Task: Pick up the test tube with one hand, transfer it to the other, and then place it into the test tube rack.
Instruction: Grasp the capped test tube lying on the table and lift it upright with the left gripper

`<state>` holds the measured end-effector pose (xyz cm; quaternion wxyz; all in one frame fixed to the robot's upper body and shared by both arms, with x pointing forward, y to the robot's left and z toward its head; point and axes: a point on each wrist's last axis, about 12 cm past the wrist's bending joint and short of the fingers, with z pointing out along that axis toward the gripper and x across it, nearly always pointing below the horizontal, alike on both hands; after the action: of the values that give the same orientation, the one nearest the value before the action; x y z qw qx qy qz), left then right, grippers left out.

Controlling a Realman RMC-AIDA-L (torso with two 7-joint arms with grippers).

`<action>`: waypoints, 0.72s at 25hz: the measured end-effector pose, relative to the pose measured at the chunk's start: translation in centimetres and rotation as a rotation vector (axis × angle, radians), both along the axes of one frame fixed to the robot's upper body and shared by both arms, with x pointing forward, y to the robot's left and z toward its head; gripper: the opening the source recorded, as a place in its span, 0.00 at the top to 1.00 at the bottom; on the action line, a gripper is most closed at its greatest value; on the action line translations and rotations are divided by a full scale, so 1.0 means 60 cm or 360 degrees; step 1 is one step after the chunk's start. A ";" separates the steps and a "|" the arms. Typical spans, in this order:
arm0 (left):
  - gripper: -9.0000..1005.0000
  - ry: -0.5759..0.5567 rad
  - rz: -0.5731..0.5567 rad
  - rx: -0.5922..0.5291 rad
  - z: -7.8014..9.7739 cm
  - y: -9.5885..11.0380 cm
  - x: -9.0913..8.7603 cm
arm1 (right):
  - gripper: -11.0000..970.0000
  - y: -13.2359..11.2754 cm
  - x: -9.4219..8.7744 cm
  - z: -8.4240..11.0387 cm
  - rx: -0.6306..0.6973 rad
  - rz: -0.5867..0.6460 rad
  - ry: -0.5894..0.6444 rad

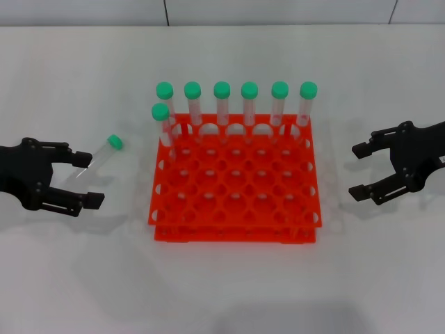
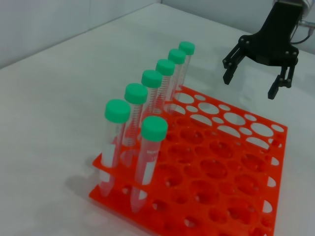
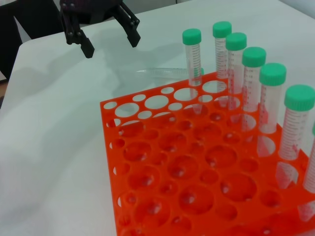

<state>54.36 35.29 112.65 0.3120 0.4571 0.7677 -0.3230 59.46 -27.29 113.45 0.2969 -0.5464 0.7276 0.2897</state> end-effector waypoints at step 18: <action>0.15 0.0034 0.0047 0.0000 0.001 0.000 0.003 | 0.10 0.000 0.000 -0.005 0.0000 -0.0023 -0.0006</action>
<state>54.53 35.26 112.71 0.3085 0.4421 0.7778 -0.3232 59.45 -27.28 113.17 0.3004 -0.5417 0.7310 0.2863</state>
